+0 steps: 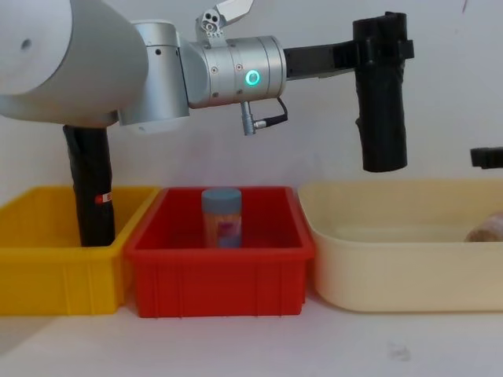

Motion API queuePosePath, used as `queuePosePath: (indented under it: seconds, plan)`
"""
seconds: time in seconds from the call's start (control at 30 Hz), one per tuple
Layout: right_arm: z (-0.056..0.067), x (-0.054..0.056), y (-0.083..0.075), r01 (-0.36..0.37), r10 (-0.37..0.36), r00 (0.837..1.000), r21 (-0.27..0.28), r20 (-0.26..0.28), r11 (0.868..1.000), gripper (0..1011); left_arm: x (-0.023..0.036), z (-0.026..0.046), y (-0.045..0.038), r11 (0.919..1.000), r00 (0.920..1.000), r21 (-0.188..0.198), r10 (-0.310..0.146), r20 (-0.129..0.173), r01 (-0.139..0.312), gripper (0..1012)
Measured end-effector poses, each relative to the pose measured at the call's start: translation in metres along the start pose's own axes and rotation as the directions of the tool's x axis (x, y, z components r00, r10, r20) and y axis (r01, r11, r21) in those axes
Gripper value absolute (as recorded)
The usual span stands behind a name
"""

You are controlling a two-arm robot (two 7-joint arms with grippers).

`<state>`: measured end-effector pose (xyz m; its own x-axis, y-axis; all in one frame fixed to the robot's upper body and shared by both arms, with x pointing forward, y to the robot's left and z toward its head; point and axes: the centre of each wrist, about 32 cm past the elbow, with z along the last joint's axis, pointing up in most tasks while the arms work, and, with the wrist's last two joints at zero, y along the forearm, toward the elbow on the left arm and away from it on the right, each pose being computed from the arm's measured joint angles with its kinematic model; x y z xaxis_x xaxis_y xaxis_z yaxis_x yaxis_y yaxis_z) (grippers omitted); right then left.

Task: Pick up the garbage bag with the one hand and transfer it to the other hand.

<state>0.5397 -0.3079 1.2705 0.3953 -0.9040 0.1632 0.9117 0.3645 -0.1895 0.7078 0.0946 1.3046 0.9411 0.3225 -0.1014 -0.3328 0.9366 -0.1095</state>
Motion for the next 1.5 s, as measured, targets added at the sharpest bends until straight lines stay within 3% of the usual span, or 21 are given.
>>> queuePosePath:
  seconds: [0.3, 0.57, 0.8, 0.97, 1.5]
  plan:
    - [0.01, -0.007, 0.004, -0.113, 0.114, 0.993, 0.046, -0.014, 0.992, 1001, -0.0003, 0.0005, -0.0012, 1.0, 1.0, 0.002, -0.003, 0.001, 0.003, 429]
    - [0.022, -0.022, 0.022, -0.225, 0.227, 0.974, 0.084, -0.024, 0.971, 1001, -0.0004, 0.0007, -0.0017, 1.0, 1.0, 0.002, -0.005, 0.001, 0.005, 429]
    - [0.03, -0.031, 0.034, -0.267, 0.271, 0.962, 0.097, -0.025, 0.959, 1001, -0.0005, 0.0008, -0.002, 1.0, 1.0, 0.003, -0.006, 0.001, 0.006, 429]
    - [0.033, -0.037, 0.04, -0.27, 0.273, 0.962, 0.102, -0.025, 0.958, 1001, -0.0006, 0.0006, -0.002, 1.0, 1.0, 0.004, -0.006, 0.001, 0.006, 429]
    - [0.038, -0.047, 0.047, -0.153, 0.153, 0.988, 0.103, 0.011, 0.983, 1001, -0.0007, 0.0007, -0.0023, 1.0, 1.0, 0.004, -0.006, 0.001, 0.006, 429]
